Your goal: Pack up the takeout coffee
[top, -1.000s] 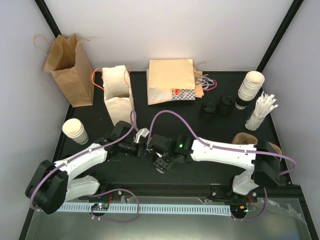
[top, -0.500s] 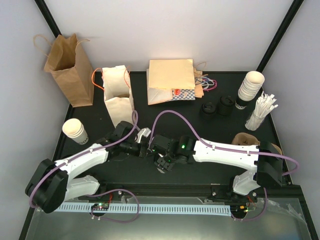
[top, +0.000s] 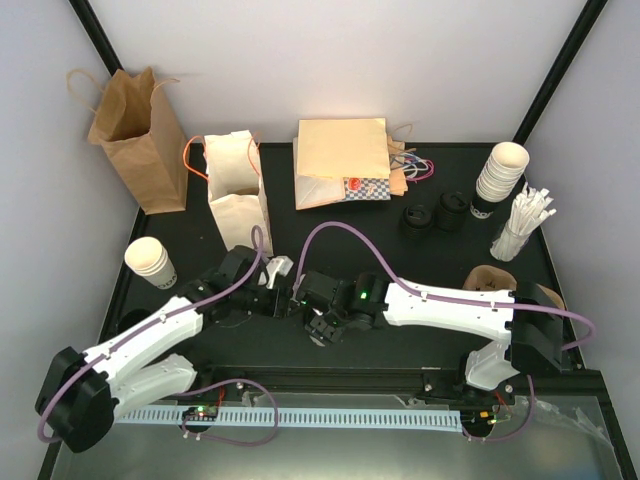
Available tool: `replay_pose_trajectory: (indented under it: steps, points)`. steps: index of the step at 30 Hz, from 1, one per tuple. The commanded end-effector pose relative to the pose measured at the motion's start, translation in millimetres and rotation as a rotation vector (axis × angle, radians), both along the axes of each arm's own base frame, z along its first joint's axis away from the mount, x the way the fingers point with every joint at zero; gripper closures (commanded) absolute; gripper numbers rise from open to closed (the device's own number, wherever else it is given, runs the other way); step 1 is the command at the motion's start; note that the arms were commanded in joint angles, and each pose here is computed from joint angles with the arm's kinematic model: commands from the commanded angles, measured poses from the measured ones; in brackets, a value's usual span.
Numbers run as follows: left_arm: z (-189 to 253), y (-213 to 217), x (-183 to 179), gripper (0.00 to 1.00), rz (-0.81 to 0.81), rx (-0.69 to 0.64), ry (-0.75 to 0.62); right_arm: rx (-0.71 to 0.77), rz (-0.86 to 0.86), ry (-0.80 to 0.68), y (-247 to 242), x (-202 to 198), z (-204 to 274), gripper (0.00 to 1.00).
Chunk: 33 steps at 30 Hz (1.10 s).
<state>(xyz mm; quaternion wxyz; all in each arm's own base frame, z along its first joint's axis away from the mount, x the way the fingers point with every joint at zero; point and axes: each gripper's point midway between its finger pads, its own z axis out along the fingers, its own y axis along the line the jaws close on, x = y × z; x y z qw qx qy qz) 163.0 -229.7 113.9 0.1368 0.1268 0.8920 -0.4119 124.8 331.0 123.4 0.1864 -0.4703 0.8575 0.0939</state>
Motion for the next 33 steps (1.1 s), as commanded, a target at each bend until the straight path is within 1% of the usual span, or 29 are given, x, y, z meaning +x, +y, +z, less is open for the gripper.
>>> replay_pose_trajectory:
  steps: [1, 3, 9, 13, 17, 21, 27, 31, 33]
  points:
    - [15, -4, -8, 0.52, -0.020, -0.061, -0.001, -0.119, 0.024, 0.033, -15, -8, -33, 0.27]
    - [16, -7, -9, 0.52, -0.029, -0.090, -0.002, -0.117, 0.030, 0.028, -14, -8, -32, 0.27]
    - [11, -12, -11, 0.52, -0.047, -0.117, 0.026, -0.110, 0.049, 0.022, -12, -8, -30, 0.27]
    - [18, -16, -14, 0.47, -0.078, -0.153, 0.009, -0.112, 0.051, 0.019, -12, -7, -30, 0.27]
    - [9, -17, -18, 0.42, -0.105, -0.141, 0.036, -0.102, 0.049, 0.013, -10, -6, -29, 0.27]
    - [-9, -11, -18, 0.42, -0.077, -0.069, 0.058, -0.096, 0.034, -0.007, -10, -2, -25, 0.26]
    - [-24, -4, -19, 0.43, -0.052, 0.003, 0.079, -0.063, -0.001, -0.060, -9, 7, -10, 0.20]
    - [-28, -2, -20, 0.43, -0.039, 0.032, 0.082, -0.042, -0.019, -0.087, -7, 12, 0, 0.11]
    - [-27, -3, -21, 0.43, -0.035, 0.037, 0.080, -0.020, -0.023, -0.094, -6, 12, 7, 0.04]
